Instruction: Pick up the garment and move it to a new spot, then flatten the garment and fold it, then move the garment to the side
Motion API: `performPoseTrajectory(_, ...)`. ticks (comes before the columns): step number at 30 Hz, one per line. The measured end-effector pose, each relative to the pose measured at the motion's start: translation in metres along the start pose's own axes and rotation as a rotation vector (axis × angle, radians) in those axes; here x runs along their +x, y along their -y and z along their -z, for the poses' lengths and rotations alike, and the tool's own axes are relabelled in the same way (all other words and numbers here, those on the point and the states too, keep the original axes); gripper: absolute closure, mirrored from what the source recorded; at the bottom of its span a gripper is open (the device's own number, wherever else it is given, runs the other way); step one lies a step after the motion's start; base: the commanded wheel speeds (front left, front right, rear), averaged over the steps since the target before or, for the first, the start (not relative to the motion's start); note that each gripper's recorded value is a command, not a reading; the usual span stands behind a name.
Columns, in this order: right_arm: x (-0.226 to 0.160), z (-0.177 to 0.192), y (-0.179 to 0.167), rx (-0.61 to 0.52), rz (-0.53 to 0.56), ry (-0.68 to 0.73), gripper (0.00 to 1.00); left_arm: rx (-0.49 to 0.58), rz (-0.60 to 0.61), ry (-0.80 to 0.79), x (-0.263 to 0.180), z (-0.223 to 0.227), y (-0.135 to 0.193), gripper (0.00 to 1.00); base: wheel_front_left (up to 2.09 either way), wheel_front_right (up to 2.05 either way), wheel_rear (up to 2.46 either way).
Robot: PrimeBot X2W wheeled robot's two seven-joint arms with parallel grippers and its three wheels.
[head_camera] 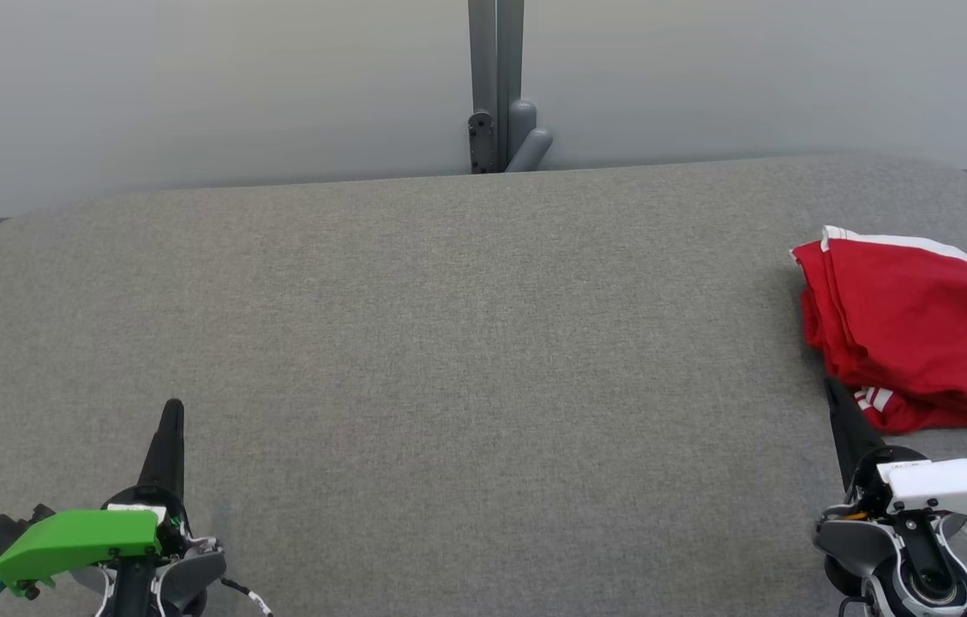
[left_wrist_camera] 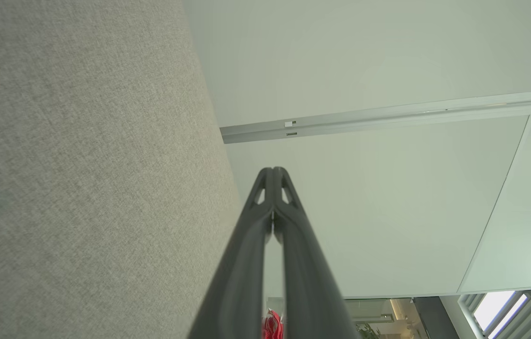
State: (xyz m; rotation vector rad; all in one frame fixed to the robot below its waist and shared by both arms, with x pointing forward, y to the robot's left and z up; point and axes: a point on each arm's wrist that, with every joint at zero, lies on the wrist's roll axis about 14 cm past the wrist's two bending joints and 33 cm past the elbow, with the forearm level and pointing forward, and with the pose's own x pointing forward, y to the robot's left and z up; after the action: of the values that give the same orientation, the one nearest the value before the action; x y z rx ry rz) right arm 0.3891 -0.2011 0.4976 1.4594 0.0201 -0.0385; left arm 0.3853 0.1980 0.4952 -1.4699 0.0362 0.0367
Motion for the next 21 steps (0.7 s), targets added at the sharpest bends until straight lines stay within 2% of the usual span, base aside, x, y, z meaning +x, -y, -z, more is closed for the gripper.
performPoseTrajectory(14, 0.0015, -0.0005, -0.0066, 0.11, -0.025, -0.009, 1.0, -0.096, 0.031, -0.005, 0.0063, -0.0015, 0.0088, 1.0, 0.0, 0.0, 0.0)
performPoseTrajectory(21, 0.0023, -0.0008, -0.0082, 0.115, -0.03, -0.008, 1.0, -0.103, 0.035, -0.004, 0.0071, -0.0018, 0.0103, 1.0, 0.0, 0.0, 0.0)
